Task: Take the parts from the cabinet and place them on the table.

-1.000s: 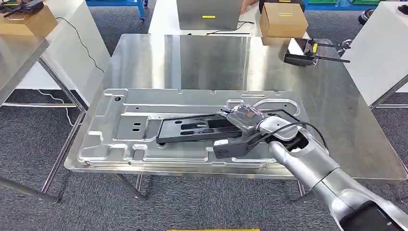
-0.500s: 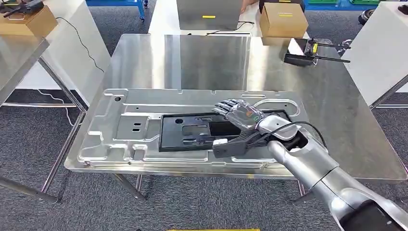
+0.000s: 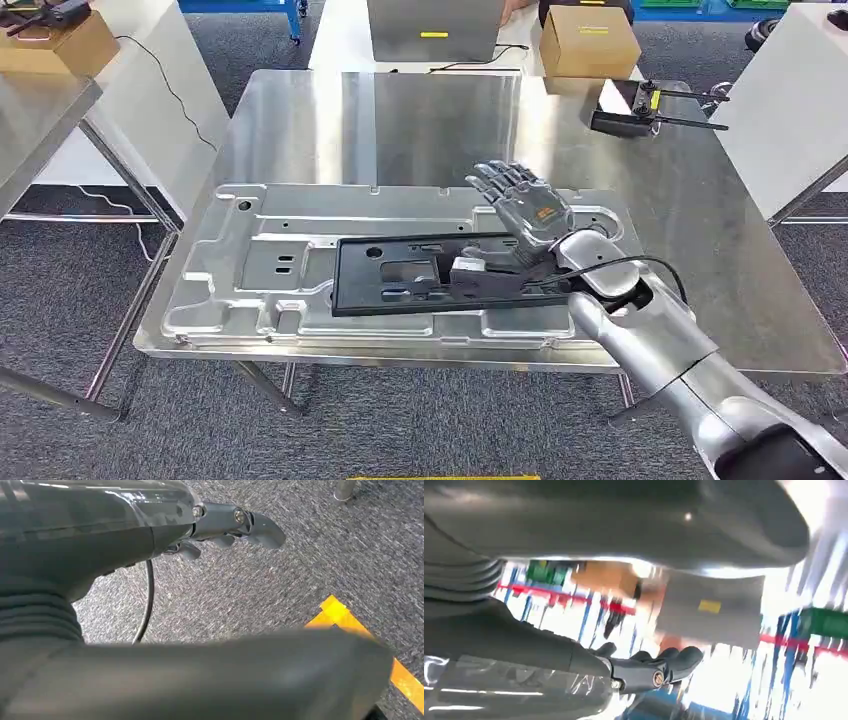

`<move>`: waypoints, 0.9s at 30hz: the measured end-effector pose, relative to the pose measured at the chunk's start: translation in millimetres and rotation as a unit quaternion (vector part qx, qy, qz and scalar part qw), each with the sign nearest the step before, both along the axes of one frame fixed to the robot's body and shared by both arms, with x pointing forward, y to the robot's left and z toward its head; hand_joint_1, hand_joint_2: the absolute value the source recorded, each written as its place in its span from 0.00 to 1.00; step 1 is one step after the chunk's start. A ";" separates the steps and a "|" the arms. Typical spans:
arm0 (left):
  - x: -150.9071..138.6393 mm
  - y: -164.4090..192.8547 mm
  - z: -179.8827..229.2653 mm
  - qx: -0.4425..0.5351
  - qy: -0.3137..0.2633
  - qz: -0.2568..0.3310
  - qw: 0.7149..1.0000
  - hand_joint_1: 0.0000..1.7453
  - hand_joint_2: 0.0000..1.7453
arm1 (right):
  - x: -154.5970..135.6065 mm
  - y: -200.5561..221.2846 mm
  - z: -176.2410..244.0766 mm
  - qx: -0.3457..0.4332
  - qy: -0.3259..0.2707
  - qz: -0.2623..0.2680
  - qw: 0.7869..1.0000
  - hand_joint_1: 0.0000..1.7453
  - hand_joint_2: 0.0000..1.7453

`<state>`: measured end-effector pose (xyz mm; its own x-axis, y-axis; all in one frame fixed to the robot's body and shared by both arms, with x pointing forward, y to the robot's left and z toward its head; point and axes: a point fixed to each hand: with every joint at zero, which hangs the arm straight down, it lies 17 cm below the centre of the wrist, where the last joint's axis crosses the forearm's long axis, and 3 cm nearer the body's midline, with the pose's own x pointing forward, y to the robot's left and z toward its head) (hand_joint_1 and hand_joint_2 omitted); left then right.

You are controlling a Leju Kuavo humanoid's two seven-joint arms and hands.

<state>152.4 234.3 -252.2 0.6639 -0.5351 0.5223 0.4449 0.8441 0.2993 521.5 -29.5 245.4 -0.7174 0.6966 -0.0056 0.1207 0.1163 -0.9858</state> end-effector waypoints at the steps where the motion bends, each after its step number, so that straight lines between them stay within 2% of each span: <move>1: -0.2 0.1 0.0 0.000 0.000 0.000 1.000 0.00 0.00 | 0.2 -3.3 7.9 0.011 -0.010 -0.005 1.000 0.00 0.00; 9: 0.0 2.0 0.0 0.003 -0.002 0.004 1.000 0.00 0.00 | -10.3 -22.5 67.2 0.084 -0.092 -0.020 0.992 0.00 0.00; 15: 0.6 3.2 0.2 0.006 -0.003 0.006 1.000 0.00 0.00 | -21.4 -29.3 87.5 0.112 -0.126 -0.021 0.985 0.00 0.00; 22: 3.1 6.0 1.4 0.014 -0.012 0.003 1.000 0.00 0.00 | -57.7 -25.4 127.4 0.114 -0.247 -0.006 0.962 0.00 0.00; 27: 3.7 6.2 1.6 0.015 -0.013 0.003 1.000 0.00 0.00 | -74.4 -14.7 136.8 0.111 -0.270 0.009 0.956 0.00 0.00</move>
<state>156.1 240.5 -250.6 0.6539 -0.5468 0.5228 0.4319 0.8372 0.3355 447.1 -44.2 382.2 -0.6629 0.7119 -0.2318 0.6020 0.3227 -0.7304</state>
